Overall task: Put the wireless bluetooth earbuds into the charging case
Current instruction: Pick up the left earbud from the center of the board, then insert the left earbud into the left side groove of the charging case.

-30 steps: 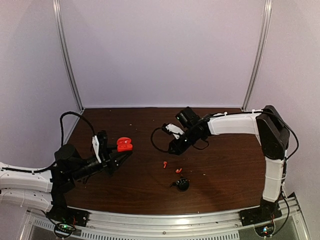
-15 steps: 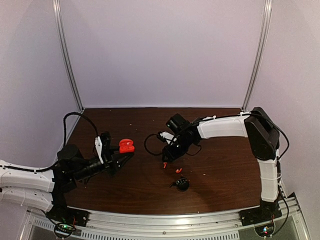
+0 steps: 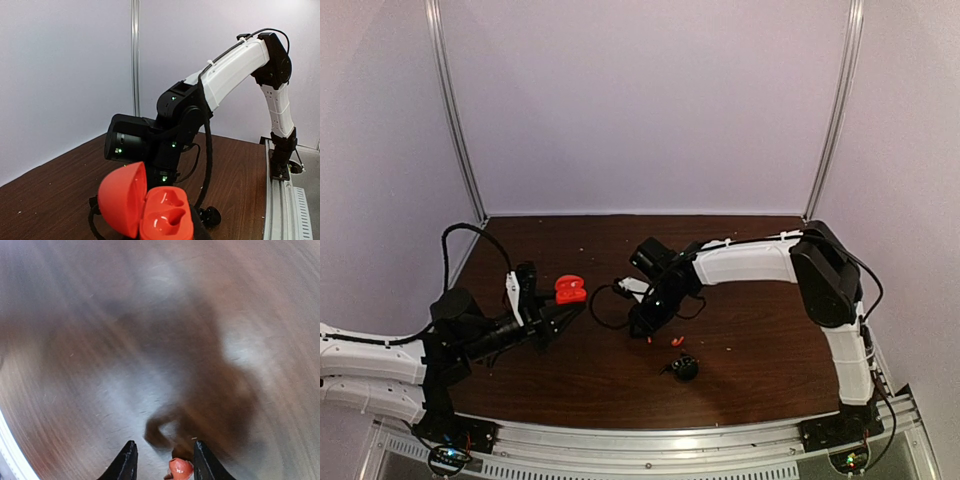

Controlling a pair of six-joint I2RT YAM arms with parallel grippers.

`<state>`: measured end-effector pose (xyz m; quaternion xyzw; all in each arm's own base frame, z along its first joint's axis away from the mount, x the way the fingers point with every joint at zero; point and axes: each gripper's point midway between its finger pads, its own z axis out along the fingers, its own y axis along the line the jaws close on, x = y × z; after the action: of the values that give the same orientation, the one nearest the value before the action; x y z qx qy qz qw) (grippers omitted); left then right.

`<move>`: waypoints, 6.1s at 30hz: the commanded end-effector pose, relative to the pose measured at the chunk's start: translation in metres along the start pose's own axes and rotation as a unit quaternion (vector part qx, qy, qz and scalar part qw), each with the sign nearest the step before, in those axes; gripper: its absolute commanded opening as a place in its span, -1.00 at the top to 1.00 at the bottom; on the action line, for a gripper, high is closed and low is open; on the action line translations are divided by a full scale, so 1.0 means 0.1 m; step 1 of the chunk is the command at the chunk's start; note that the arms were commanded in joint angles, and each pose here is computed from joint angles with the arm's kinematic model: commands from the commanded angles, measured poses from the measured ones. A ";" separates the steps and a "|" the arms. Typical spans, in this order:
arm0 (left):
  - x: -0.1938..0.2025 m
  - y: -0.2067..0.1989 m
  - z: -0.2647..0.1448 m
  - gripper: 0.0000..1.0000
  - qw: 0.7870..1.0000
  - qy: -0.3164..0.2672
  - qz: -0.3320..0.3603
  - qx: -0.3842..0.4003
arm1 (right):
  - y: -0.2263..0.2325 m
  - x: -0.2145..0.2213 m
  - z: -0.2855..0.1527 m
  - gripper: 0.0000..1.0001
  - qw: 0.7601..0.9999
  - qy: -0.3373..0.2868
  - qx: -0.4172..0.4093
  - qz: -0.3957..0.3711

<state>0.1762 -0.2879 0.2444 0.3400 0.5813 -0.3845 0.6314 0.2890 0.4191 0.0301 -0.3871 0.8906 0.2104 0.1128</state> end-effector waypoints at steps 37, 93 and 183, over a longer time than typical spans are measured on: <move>-0.20 0.01 -0.01 0.96 0.999 -0.031 0.012 0.000 | 0.16 0.22 -0.16 0.16 0.974 0.104 0.074 -0.185; -0.34 -0.06 0.03 0.97 0.997 -0.067 0.030 0.031 | 0.84 -0.74 -2.30 0.81 0.929 -0.317 -0.018 -0.189; -0.66 -0.32 0.19 0.99 0.983 -0.139 0.053 0.104 | 2.25 -0.64 -2.38 0.25 0.862 -0.457 -0.034 -0.218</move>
<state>0.1583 -0.3189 0.2885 0.3968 0.4563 -0.4421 0.6625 0.1523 0.4866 0.3249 -0.4436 0.6165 0.3735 0.5327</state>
